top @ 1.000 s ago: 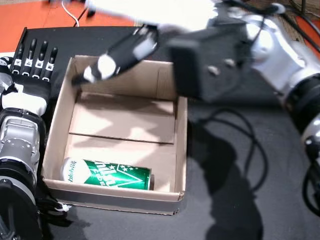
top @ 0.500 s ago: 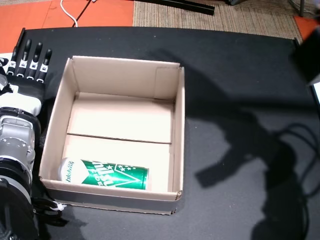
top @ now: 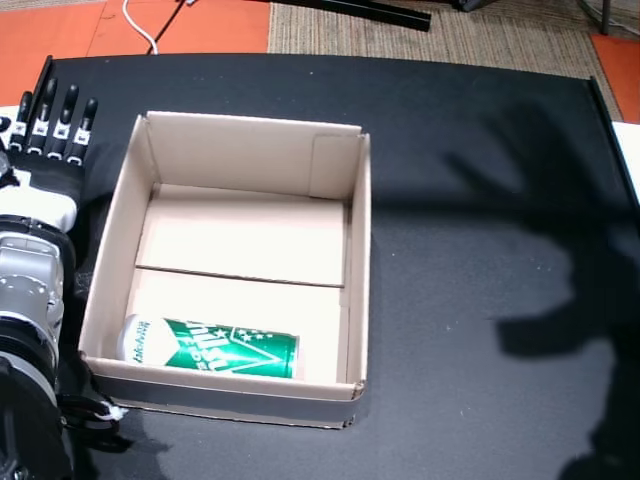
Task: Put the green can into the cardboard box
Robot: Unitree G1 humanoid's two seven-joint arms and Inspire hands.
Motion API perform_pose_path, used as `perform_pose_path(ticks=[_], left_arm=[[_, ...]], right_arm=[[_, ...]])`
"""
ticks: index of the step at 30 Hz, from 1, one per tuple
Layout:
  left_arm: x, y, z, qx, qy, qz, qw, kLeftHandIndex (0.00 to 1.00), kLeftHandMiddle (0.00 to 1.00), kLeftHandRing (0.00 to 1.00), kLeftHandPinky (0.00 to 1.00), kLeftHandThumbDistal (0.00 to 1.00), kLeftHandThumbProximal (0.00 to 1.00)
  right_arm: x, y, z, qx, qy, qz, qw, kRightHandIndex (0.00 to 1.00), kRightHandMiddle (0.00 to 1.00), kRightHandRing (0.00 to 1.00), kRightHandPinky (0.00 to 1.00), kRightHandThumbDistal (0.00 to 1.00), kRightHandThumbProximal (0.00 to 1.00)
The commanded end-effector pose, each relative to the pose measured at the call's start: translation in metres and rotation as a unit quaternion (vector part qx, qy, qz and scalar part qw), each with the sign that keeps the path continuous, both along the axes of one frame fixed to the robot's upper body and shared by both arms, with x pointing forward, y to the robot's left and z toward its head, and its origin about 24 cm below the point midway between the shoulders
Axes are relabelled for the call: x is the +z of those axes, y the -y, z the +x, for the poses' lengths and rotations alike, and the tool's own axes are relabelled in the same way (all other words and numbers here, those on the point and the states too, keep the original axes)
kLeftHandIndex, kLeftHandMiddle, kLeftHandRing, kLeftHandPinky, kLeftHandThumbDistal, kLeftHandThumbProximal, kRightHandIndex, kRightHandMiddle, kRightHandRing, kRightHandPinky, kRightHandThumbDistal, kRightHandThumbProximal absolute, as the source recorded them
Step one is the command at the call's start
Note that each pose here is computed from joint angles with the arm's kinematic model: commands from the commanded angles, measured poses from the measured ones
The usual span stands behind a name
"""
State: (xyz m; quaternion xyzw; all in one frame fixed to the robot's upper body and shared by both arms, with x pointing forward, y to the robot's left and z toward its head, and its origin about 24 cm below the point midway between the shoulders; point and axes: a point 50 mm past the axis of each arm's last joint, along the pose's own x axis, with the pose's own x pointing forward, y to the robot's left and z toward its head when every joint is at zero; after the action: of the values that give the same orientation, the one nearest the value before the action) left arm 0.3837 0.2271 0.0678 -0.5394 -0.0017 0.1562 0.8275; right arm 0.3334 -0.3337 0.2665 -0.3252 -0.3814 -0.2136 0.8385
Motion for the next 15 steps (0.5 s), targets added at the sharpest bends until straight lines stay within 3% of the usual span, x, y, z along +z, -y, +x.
perform_pose_path(ticks=[1,3,4,5,6,8,10,13,15], left_arm=[[-0.004,-0.005,-0.003,0.000,-0.011,0.004,1.000,0.54,0.62,0.71,0.91,0.00,1.00],[-0.003,-0.006,-0.003,0.000,-0.011,0.003,1.000,0.53,0.61,0.71,0.91,0.00,1.00],[-0.003,-0.006,-0.003,0.000,-0.011,0.003,1.000,0.52,0.60,0.69,0.89,0.00,1.00],[-0.003,-0.007,-0.003,0.000,-0.008,0.001,1.000,0.52,0.60,0.70,0.88,0.00,1.00],[-0.002,-0.007,-0.003,0.001,-0.006,-0.002,1.000,0.50,0.59,0.70,0.86,0.00,0.99],[-0.002,-0.007,-0.003,0.000,-0.001,-0.003,1.000,0.50,0.61,0.71,0.88,0.00,0.99],[-0.002,-0.008,-0.003,-0.001,0.000,0.001,1.000,0.49,0.60,0.70,0.88,0.00,0.99],[-0.002,-0.008,-0.003,0.002,-0.002,0.002,1.000,0.51,0.58,0.67,0.87,0.00,0.96],[-0.002,-0.009,-0.003,0.003,-0.004,0.003,1.000,0.52,0.57,0.65,0.86,0.00,0.95]], right_arm=[[-0.008,0.022,-0.013,-0.019,-0.005,0.034,0.999,0.99,1.00,1.00,1.00,0.69,0.33],[-0.014,0.030,-0.020,-0.014,-0.002,0.057,0.998,1.00,1.00,1.00,1.00,0.57,0.20],[-0.017,0.033,-0.024,-0.018,0.001,0.059,0.998,0.99,1.00,1.00,1.00,0.62,0.23],[-0.019,0.036,-0.028,-0.034,0.001,0.051,0.998,0.95,1.00,1.00,1.00,0.83,0.40],[-0.022,0.039,-0.032,-0.048,0.000,0.043,0.998,0.93,0.99,1.00,1.00,0.94,0.49],[-0.029,0.041,-0.036,-0.060,-0.001,0.036,0.998,0.85,0.97,1.00,1.00,1.00,0.55],[-0.039,0.036,-0.040,-0.054,0.004,0.030,0.998,0.83,0.95,1.00,1.00,1.00,0.56],[-0.065,0.020,-0.046,-0.007,0.003,0.028,1.000,0.86,0.96,1.00,1.00,0.83,0.44],[-0.083,0.009,-0.052,0.024,-0.003,0.039,0.999,0.87,0.95,1.00,1.00,0.80,0.39]])
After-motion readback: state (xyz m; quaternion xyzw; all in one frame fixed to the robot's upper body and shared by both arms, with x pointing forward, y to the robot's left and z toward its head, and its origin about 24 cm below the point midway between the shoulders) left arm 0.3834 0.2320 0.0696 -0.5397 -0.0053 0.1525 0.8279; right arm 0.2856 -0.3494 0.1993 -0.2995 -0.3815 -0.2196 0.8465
